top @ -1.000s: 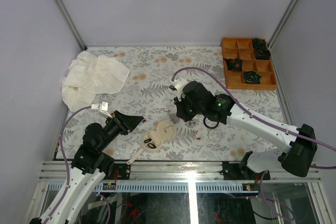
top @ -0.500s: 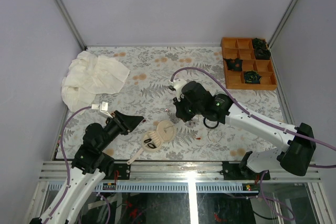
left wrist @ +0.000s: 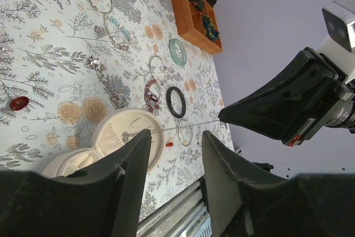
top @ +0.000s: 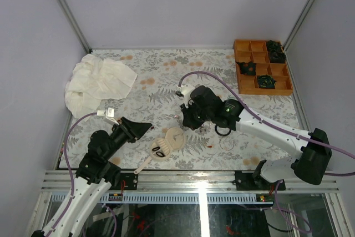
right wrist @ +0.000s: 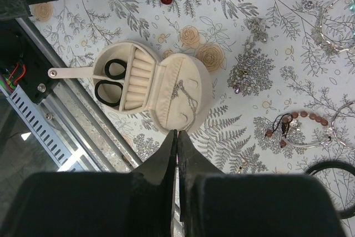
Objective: Organize the mixed jewelry
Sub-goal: Place the jewelry in the jewelry box.
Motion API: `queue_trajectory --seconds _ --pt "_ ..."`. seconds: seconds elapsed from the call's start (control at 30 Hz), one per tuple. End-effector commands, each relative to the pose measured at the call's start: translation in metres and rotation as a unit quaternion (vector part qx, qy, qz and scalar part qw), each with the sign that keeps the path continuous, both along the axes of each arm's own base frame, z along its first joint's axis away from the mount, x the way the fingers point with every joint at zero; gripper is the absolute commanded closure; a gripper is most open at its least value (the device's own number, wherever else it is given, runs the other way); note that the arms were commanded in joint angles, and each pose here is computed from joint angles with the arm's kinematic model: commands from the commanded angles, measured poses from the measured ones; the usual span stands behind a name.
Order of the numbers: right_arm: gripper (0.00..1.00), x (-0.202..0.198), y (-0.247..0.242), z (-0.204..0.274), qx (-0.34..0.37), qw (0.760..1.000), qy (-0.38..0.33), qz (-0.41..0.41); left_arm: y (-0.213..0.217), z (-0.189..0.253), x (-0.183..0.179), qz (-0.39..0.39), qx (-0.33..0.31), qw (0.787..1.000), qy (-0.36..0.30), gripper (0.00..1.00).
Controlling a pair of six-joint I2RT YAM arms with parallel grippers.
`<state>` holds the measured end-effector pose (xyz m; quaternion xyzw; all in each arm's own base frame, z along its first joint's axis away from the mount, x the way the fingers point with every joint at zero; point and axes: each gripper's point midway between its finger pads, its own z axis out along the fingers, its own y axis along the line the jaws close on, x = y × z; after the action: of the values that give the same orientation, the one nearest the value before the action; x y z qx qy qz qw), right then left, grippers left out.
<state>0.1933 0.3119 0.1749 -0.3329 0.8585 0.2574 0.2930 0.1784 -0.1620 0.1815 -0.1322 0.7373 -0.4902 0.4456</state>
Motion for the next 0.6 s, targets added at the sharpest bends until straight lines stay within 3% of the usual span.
queue_trajectory --seconds 0.0,0.57 --pt "1.00 -0.0007 0.0117 0.0070 0.032 0.999 0.004 0.009 -0.0049 0.0104 -0.0012 -0.013 -0.012 1.000 -0.022 0.59" --pt "1.00 0.0020 0.0164 0.0030 0.031 0.999 0.004 0.007 -0.0055 0.0122 -0.0007 -0.014 -0.011 1.000 -0.023 0.59"
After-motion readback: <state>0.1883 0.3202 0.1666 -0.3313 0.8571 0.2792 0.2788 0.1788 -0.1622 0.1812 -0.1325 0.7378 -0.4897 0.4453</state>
